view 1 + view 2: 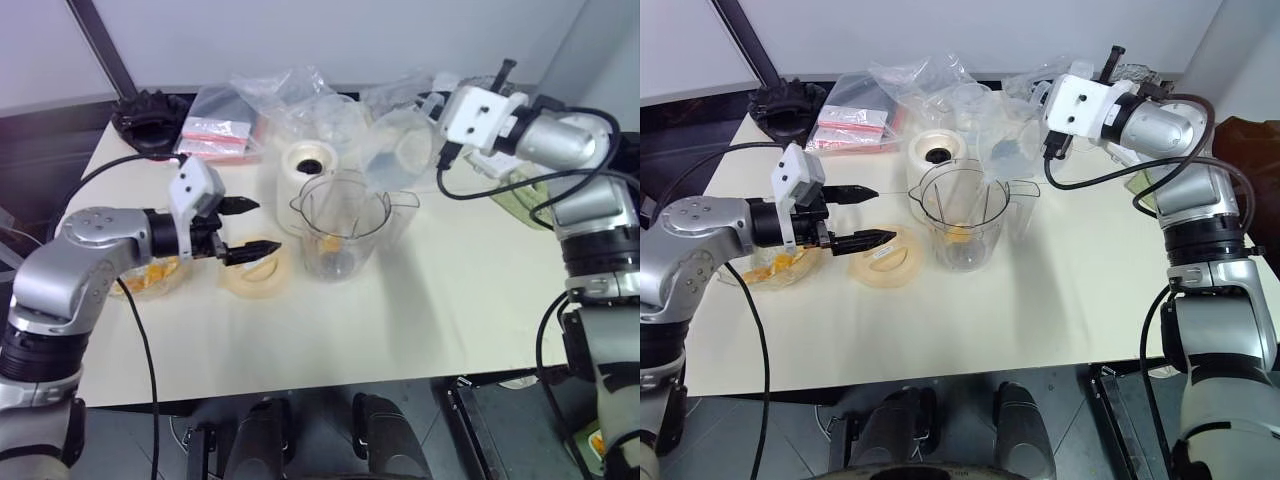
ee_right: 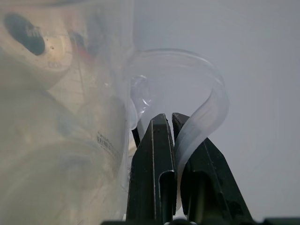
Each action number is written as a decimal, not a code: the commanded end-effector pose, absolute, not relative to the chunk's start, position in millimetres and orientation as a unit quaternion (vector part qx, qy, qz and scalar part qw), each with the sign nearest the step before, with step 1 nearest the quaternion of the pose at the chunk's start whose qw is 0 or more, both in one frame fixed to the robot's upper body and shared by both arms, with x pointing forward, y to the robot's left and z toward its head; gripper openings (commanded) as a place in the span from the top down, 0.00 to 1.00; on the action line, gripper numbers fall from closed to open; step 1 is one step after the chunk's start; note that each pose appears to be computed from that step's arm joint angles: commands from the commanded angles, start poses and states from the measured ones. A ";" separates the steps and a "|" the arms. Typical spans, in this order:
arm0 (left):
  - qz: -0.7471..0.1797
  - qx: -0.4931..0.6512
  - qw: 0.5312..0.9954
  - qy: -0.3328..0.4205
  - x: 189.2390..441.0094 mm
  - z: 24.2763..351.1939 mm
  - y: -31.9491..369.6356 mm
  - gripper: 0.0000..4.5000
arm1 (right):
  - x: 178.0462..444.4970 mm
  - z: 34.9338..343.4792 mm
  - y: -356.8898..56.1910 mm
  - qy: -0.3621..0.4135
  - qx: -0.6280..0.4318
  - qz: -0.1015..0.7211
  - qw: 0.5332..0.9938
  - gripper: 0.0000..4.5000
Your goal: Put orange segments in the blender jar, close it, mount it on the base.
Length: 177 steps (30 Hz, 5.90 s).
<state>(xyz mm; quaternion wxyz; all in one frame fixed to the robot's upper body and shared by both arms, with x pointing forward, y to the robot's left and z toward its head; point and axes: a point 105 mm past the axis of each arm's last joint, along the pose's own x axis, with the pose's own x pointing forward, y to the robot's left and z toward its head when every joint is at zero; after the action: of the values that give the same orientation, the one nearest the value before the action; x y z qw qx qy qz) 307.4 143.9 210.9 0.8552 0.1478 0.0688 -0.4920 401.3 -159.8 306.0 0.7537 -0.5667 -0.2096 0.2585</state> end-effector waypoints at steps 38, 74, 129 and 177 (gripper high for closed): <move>-0.574 0.126 0.808 0.051 278.0 227.0 113.1 0.00 | 326.8 179.0 -366.3 -0.120 -0.066 -0.228 0.964 1.00; -0.547 0.129 0.824 0.072 285.1 212.2 120.1 0.00 | 331.0 55.2 -379.6 0.017 -0.061 -0.250 0.966 0.01; -0.466 0.318 0.785 0.257 399.0 83.9 138.2 0.00 | 211.1 193.6 -203.6 -0.003 0.100 0.242 0.965 0.01; -0.546 0.329 0.770 -0.012 398.6 371.3 68.2 0.94 | 241.8 211.2 -201.4 -0.013 0.015 0.292 0.956 0.00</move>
<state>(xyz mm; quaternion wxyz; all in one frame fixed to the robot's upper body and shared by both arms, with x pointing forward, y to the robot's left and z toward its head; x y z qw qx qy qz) 403.5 70.7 360.0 0.7745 0.3363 0.0089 -0.5356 246.5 -206.6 199.4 0.9602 0.0287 0.0044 0.2779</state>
